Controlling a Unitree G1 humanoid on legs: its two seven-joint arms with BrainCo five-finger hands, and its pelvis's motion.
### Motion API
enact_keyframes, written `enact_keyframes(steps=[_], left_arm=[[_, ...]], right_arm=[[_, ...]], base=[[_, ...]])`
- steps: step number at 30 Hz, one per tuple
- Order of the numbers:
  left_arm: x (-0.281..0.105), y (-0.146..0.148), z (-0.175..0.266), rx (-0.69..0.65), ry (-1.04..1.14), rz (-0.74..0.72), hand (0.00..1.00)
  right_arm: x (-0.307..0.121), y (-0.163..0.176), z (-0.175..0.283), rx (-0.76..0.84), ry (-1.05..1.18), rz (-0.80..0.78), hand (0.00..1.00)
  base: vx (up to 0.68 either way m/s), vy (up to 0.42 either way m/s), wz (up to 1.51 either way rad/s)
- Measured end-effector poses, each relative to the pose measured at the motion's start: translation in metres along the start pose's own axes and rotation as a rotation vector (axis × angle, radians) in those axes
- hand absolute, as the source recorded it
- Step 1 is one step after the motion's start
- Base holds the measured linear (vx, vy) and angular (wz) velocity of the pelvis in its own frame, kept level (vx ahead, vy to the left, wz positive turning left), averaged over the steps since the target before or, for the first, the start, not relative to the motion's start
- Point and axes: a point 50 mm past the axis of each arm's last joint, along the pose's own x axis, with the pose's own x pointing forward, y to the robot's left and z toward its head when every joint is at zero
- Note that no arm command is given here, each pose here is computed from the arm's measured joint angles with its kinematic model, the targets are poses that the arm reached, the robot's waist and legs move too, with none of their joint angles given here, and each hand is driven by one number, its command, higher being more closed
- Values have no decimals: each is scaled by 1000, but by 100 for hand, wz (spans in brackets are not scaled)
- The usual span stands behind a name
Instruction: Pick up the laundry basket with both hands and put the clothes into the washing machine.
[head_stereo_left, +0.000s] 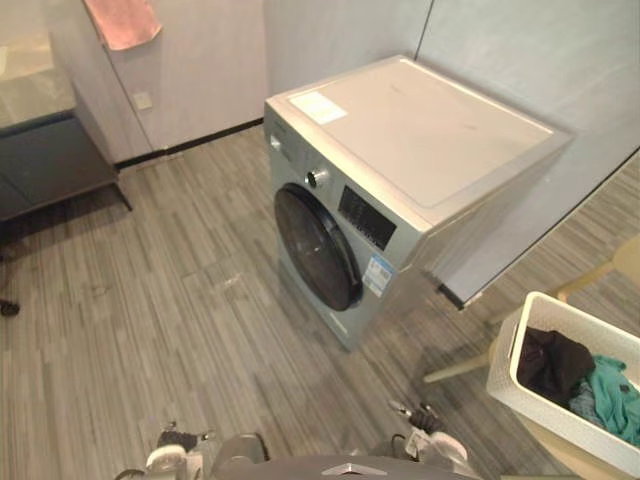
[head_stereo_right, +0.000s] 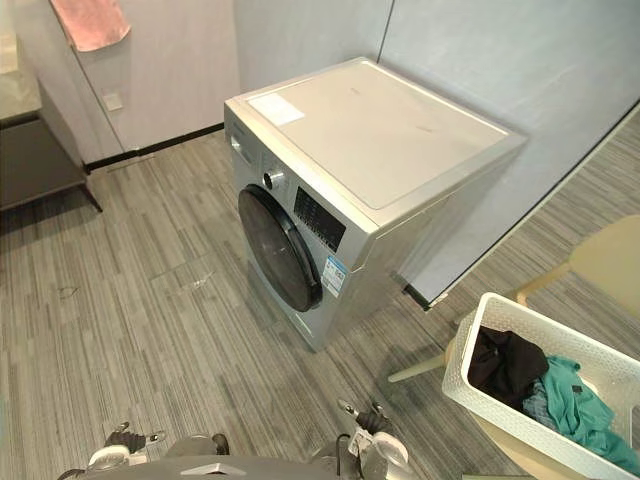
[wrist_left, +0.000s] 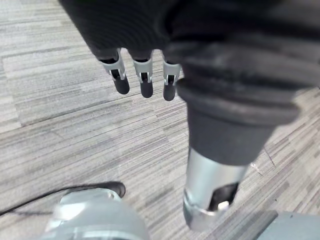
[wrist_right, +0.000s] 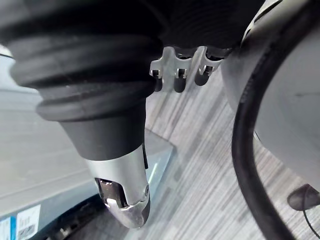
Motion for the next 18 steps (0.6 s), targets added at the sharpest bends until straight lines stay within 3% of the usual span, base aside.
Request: enact_keyframes(steps=[5,8,18], left_arm=[[-1,-17,-1,31,26,-56,0],[-6,-33,-2,-36,34,-81,0],[-9,-41,3,-110,17,-90,0]], right_arm=[[-5,9,10,-43,-71,48,0],[-11,-1,10,-51,-98,31,0],[-24,30,37,-117,-250,159,0]], base=[[-8,-125,-3],[18,-81,13],[-45,20,11]])
